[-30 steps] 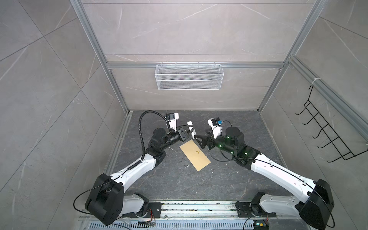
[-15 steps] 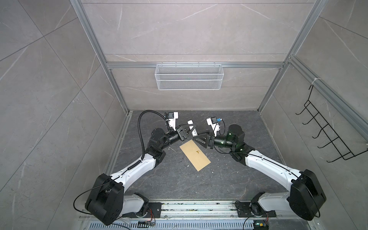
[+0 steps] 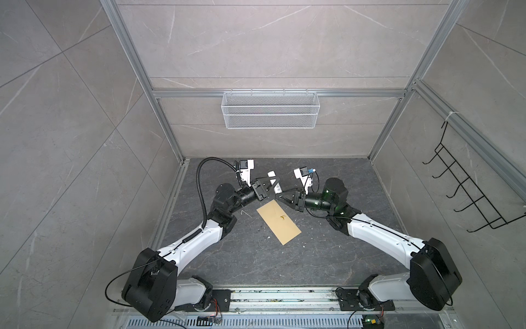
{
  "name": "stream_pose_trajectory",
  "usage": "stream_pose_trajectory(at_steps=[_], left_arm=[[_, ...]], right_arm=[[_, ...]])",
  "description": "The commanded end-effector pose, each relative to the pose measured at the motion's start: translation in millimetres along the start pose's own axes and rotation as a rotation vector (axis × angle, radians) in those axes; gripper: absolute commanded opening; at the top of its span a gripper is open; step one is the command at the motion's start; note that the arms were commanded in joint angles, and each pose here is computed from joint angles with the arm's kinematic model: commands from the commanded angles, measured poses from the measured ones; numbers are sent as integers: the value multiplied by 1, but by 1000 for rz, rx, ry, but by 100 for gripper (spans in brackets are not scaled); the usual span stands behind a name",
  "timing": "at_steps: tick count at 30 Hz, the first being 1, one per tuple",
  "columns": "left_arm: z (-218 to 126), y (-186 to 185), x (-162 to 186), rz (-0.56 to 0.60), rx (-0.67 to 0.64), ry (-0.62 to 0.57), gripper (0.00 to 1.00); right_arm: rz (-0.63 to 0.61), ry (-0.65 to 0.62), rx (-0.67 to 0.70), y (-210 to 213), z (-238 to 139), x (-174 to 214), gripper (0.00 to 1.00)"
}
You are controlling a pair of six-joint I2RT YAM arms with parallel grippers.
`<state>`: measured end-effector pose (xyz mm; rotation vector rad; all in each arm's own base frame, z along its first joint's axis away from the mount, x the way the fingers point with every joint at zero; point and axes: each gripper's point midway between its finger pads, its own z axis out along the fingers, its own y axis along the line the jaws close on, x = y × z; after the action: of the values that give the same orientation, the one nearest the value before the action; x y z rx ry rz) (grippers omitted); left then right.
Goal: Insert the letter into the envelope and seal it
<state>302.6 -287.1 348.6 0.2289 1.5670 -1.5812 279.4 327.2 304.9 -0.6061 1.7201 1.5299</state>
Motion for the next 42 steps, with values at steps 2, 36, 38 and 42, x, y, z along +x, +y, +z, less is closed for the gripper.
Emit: stream_pose_trajectory(at_steps=[2, 36, 38, 42], left_arm=[[1, -18, -13, 63, 55, -23, 0], [1, 17, -6, 80, -132, -14, 0], [1, 17, -7, 74, -141, -8, 0], [0, 15, -11, 78, -165, -7, 0]], right_arm=[[-11, -34, 50, -7, 0, -9, 10], [-706, -13, 1049, -16, 17, -14, 40], [-619, -21, 902, -11, 14, -11, 64], [-441, -26, 662, -8, -1, -10, 94]])
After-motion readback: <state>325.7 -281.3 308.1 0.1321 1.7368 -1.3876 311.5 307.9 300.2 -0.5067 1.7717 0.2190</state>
